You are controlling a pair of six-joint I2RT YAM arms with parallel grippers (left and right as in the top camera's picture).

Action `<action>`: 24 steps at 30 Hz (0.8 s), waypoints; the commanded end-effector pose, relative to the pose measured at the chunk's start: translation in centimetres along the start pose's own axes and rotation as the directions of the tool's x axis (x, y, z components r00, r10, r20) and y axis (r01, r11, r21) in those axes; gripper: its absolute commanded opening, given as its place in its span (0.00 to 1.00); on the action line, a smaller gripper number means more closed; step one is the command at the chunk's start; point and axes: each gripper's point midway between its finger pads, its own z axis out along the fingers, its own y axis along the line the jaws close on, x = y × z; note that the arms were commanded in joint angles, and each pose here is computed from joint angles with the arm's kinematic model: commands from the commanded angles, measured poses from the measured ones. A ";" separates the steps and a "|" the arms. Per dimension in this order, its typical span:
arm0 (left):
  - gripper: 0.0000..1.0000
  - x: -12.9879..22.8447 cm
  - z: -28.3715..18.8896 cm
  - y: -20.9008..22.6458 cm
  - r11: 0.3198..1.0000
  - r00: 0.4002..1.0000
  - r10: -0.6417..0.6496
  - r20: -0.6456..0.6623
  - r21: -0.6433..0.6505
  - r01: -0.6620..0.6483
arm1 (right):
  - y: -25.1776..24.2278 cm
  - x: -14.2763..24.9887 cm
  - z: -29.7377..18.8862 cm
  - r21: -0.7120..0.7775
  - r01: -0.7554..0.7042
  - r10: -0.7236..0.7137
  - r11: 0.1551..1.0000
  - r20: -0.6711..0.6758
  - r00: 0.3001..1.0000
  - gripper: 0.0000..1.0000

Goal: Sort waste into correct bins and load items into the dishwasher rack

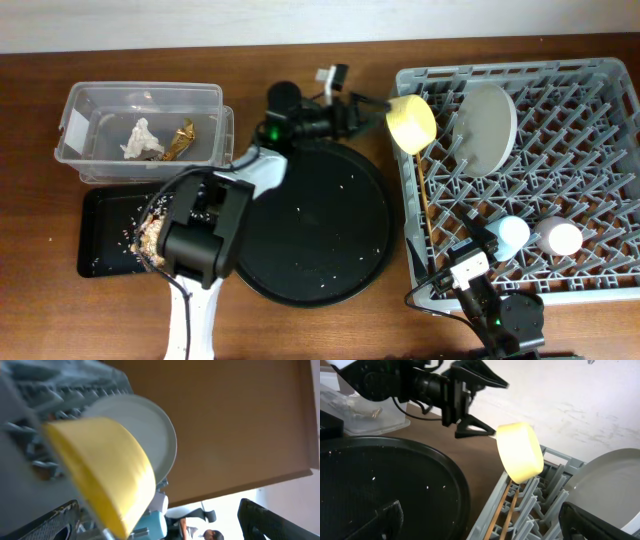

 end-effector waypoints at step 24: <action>1.00 16.7 -34.6 -28.6 0.147 0.754 0.656 -0.039 -0.973 -0.179 | 0.1 0.2 0.0 -0.003 -0.015 0.015 1.000 0.000 1.000 0.98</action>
